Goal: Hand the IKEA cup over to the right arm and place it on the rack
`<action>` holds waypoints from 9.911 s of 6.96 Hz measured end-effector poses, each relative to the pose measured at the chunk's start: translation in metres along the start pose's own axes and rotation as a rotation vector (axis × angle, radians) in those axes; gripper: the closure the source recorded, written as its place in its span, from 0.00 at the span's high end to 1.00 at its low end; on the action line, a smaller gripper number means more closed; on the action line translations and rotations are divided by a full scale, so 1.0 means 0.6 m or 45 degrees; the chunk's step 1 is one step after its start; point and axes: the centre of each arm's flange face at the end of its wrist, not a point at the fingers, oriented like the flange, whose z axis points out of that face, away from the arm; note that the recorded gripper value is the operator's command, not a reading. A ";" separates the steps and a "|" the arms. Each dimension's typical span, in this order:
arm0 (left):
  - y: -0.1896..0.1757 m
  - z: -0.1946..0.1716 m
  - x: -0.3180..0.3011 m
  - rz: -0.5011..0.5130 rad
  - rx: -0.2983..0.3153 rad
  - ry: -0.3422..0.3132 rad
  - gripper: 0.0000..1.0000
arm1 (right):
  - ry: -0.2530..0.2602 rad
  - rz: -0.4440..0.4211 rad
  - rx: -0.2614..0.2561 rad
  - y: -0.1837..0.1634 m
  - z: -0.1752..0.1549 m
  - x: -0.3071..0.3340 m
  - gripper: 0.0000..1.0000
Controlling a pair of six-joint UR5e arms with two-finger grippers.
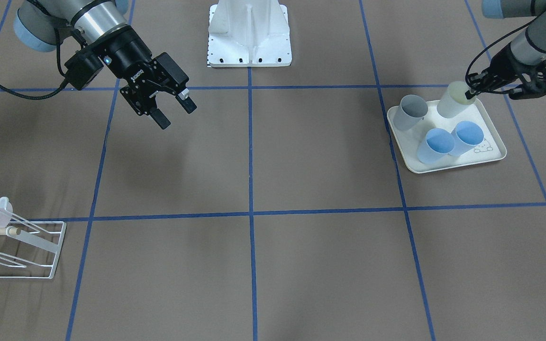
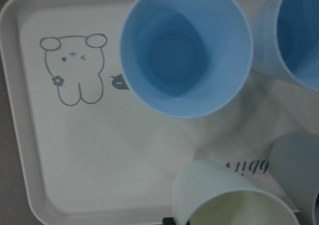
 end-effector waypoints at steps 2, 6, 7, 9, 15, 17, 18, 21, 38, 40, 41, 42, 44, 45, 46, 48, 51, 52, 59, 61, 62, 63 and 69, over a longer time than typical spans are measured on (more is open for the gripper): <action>-0.022 -0.083 -0.043 -0.008 0.086 0.097 0.00 | -0.002 0.000 -0.002 0.001 0.000 -0.001 1.00; -0.111 -0.235 0.053 -0.228 0.231 0.350 0.00 | -0.006 0.000 -0.004 0.002 0.000 -0.003 1.00; -0.141 -0.261 0.122 -0.301 0.242 0.409 0.00 | -0.009 0.000 -0.004 0.002 0.002 -0.003 1.00; -0.178 -0.264 0.264 -0.418 0.275 0.464 0.00 | -0.037 0.020 -0.006 0.002 0.009 -0.004 1.00; -0.090 -0.155 0.548 -0.910 0.285 1.259 0.00 | -0.372 0.390 -0.098 0.006 -0.016 -0.025 1.00; -0.011 -0.095 0.600 -1.004 0.189 1.600 0.00 | -0.427 0.411 -0.116 0.005 -0.012 -0.017 1.00; 0.028 -0.055 0.621 -1.043 0.160 1.721 0.00 | -0.433 0.418 -0.121 0.006 -0.011 -0.016 1.00; 0.083 -0.005 0.737 -1.092 0.122 1.909 0.00 | -0.486 0.474 -0.141 0.009 -0.009 -0.038 1.00; 0.160 0.068 0.891 -1.085 0.135 2.051 1.00 | -0.495 0.528 -0.147 0.023 0.032 -0.017 0.00; 0.156 0.059 0.893 -1.049 0.166 2.057 1.00 | -0.498 0.490 -0.103 0.009 0.033 -0.015 0.00; 0.155 0.057 0.892 -1.013 0.198 2.052 1.00 | -0.502 0.446 -0.044 -0.013 0.030 -0.011 0.00; 0.154 0.057 0.890 -0.994 0.214 2.047 1.00 | -0.494 0.404 0.034 -0.053 0.024 -0.001 0.00; 0.146 0.055 0.885 -0.967 0.244 2.039 1.00 | -0.436 0.341 0.188 -0.148 0.010 0.040 0.00; 0.141 0.055 0.886 -0.893 0.301 1.999 1.00 | -0.365 0.234 0.265 -0.185 0.004 0.067 0.00; 0.139 0.052 0.896 -0.767 0.402 1.897 1.00 | -0.244 0.063 0.348 -0.216 0.001 0.094 0.00; 0.132 0.017 0.922 -0.570 0.609 1.630 1.00 | 0.034 -0.187 0.523 -0.261 0.004 0.126 0.00; 0.055 -0.078 0.904 -0.435 0.731 1.202 1.00 | 0.505 -0.486 0.743 -0.298 -0.016 0.175 0.00; 0.029 -0.104 0.871 -0.399 0.741 1.080 1.00 | 0.610 -0.568 0.763 -0.303 -0.029 0.205 0.00; -0.024 -0.106 0.765 -0.326 0.722 0.864 1.00 | 0.932 -0.807 0.768 -0.244 -0.064 0.344 0.00; -0.024 -0.104 0.763 -0.326 0.720 0.863 1.00 | 0.960 -0.820 0.755 -0.240 -0.055 0.361 0.00; -0.023 -0.103 0.763 -0.326 0.720 0.862 1.00 | 0.973 -0.826 0.750 -0.240 -0.048 0.370 0.00; -0.023 -0.102 0.763 -0.326 0.720 0.862 1.00 | 0.987 -0.832 0.744 -0.239 -0.039 0.380 0.00; -0.023 -0.101 0.763 -0.326 0.717 0.860 1.00 | 0.967 -0.858 0.714 -0.226 -0.015 0.373 1.00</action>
